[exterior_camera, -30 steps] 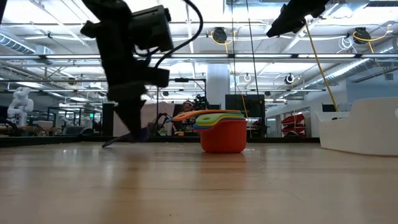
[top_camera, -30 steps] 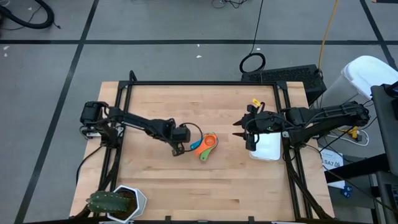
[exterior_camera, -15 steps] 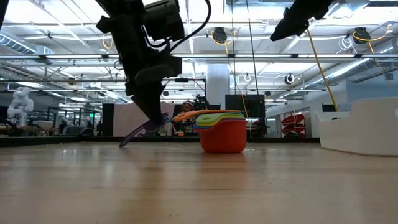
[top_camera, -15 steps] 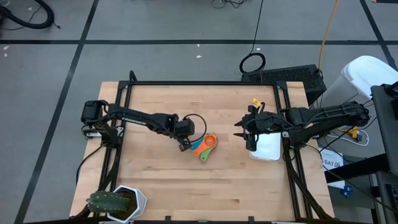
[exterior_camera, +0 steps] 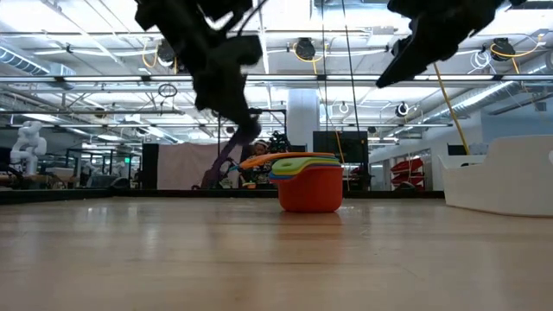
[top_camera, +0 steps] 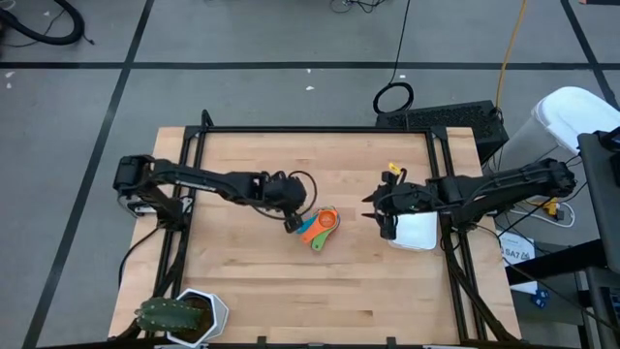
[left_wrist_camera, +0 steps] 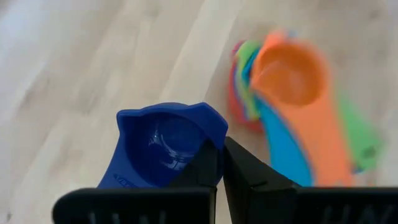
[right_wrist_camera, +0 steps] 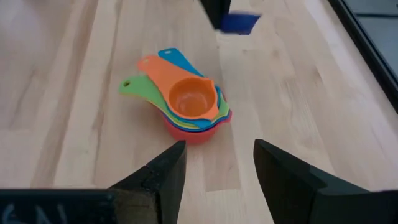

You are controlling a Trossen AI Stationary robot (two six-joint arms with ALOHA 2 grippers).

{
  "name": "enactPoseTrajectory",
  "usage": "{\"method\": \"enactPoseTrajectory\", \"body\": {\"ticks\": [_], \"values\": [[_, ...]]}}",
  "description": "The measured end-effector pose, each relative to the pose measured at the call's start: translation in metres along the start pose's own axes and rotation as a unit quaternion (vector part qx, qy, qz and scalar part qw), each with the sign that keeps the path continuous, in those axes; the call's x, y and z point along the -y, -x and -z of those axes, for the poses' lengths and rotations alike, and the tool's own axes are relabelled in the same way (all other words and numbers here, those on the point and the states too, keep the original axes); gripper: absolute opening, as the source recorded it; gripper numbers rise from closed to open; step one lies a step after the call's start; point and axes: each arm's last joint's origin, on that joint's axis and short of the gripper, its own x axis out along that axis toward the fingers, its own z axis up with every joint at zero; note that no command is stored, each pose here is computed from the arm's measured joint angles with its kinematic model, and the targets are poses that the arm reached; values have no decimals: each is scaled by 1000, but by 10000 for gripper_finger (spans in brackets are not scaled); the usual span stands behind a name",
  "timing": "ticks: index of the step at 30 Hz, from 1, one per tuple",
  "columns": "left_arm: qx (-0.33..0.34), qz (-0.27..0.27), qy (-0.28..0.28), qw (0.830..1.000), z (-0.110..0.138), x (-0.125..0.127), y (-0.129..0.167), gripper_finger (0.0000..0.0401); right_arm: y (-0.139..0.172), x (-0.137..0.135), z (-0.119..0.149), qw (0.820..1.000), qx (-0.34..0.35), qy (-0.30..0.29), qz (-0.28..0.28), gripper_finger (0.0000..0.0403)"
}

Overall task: Nest measuring cups in basket
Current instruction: Stack the dark blue measuring cup on top of the orange measuring cup

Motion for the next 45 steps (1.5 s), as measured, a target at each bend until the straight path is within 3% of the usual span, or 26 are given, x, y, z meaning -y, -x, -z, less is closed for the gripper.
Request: {"method": "enactPoseTrajectory", "body": {"ticks": [7, 14, 18, 22, 30, 36, 40, 45], "values": [[109, 87, 29, 990, -23, 3, 40, 8, -3, -1, -1, 1000, 28, 14, -2, 178], [130, 126, 104, 978, -28, 13, 36, 8, -3, -1, -5, 999, 51, 18, -3, 178], [112, 129, 129, 977, -24, 17, 35, 9, -3, -1, -5, 999, 49, 21, -3, 178], [67, 89, 137, 984, -25, 15, 42, 8, -3, -1, -4, 998, 47, 33, -2, 178], [7, 53, 83, 995, -68, 37, 50, 8, -3, -1, -4, 998, 43, 49, -1, 178], [-124, 1, 48, 991, -77, 48, 24, 8, -3, -1, 0, 999, 24, 48, -1, 178], [-149, -5, 44, 988, -86, 55, 12, 8, -3, -1, 4, 999, 5, 46, -1, 178], [-130, 5, 45, 990, -98, 61, 4, 13, 4, 1, 10, 999, -19, 47, 0, 178]]}}
